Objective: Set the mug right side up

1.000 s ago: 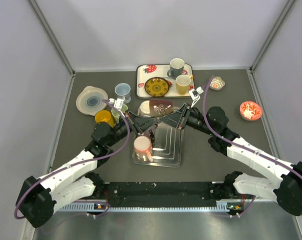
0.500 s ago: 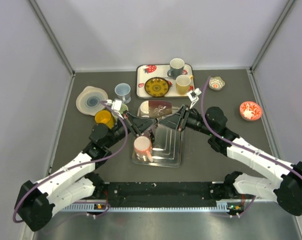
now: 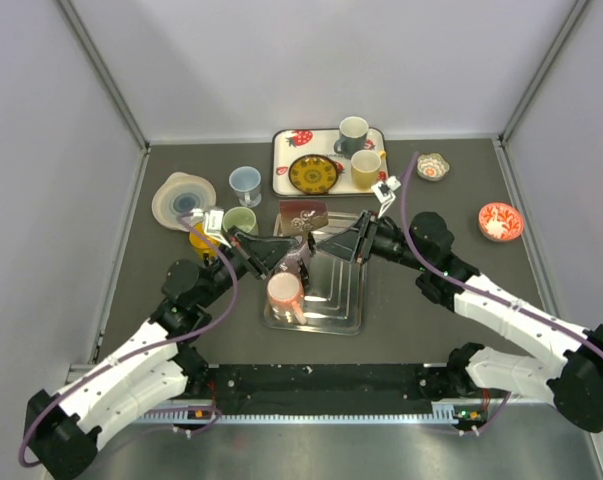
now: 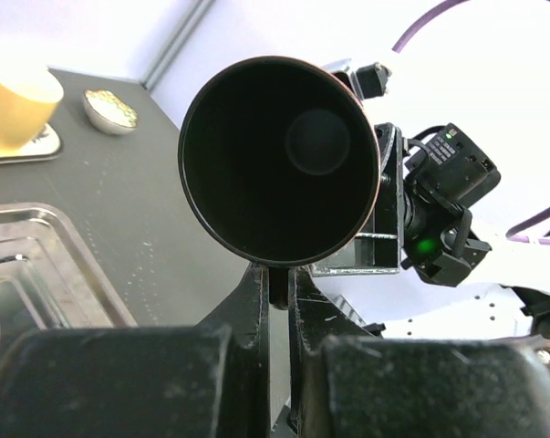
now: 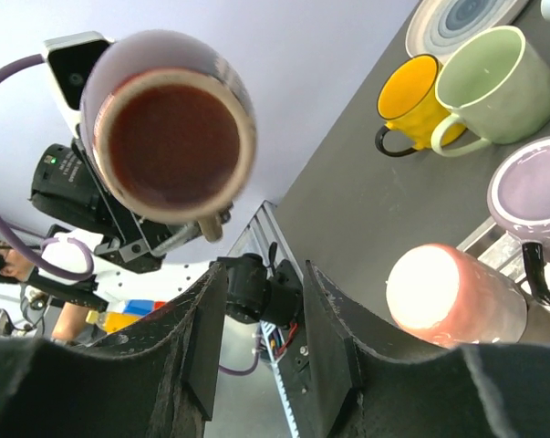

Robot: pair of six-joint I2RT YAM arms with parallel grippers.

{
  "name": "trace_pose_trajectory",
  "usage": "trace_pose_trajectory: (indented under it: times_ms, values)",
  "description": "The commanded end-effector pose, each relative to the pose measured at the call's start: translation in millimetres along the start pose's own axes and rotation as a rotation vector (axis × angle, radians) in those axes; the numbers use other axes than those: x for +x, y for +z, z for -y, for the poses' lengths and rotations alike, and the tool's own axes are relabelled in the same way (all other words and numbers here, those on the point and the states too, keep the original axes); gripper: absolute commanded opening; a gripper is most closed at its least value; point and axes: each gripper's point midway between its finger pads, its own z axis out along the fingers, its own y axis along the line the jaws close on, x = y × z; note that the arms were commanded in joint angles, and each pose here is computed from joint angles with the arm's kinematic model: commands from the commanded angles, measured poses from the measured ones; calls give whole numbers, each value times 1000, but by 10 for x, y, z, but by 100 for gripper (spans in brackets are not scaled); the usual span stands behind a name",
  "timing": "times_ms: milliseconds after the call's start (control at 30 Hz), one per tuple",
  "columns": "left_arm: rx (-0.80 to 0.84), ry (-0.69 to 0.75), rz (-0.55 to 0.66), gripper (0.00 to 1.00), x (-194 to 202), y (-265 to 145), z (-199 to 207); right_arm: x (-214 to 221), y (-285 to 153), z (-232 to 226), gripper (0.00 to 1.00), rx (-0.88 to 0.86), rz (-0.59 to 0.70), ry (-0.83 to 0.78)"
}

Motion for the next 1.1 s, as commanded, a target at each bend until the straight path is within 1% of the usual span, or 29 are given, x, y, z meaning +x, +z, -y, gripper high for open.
trace_pose_trajectory:
  times_ms: [0,133,167,200,233,267,300,333,367,400,433,500,533,633,667,733,767,867,900,1067]
  values:
    - [-19,104,135,0,-320,-129,80,-90,-62,-240,39,-52,15,-71]
    - [-78,143,143,0,-368,-213,24,-45,-99,-224,39,-45,1,-75]
    - [-100,175,144,0,-388,-236,-4,-39,-105,-207,39,-37,0,-87]
    - [-169,189,141,0,-423,-297,-83,-24,-133,-190,39,-22,-5,-87]
    - [-200,212,137,0,-447,-336,-110,-27,-146,-177,39,-11,-3,-94]
    - [-262,261,138,0,-486,-396,-203,-22,-162,-163,39,1,-7,-117]
    - [-362,281,136,0,-546,-513,-314,-50,-190,-195,39,7,1,-135]
    - [-440,297,124,0,-559,-604,-420,-27,-217,-100,39,57,-9,-132]
    - [-490,335,123,0,-609,-686,-467,-33,-239,-83,39,73,-8,-164]
    - [-517,349,152,0,-721,-771,-423,-59,-273,-105,39,80,0,-182]
    - [-640,365,146,0,-734,-945,-606,-53,-303,-38,39,117,-1,-185]
    - [-719,395,175,0,-889,-1118,-595,-60,-346,-10,39,140,5,-211]
    - [-811,417,170,0,-923,-1269,-691,-81,-382,-12,39,148,18,-222]
    - [-950,456,173,0,-1099,-1478,-715,-66,-432,20,39,167,22,-236]
    - [-1057,465,164,0,-1105,-1656,-817,-70,-441,22,39,168,25,-246]
    - [-1112,492,134,0,-1168,-1686,-813,-33,-476,87,39,197,14,-245]
    - [-1168,506,99,0,-1145,-1772,-865,-36,-502,75,38,197,18,-253]
    - [-1283,533,26,0,-1153,-1840,-940,-29,-556,110,38,213,31,-266]
    - [-1346,556,-21,0,-1151,-1907,-976,-5,-565,138,38,218,28,-264]
    - [-1427,604,-59,0,-1235,-1937,-1086,34,-608,173,38,218,34,-276]
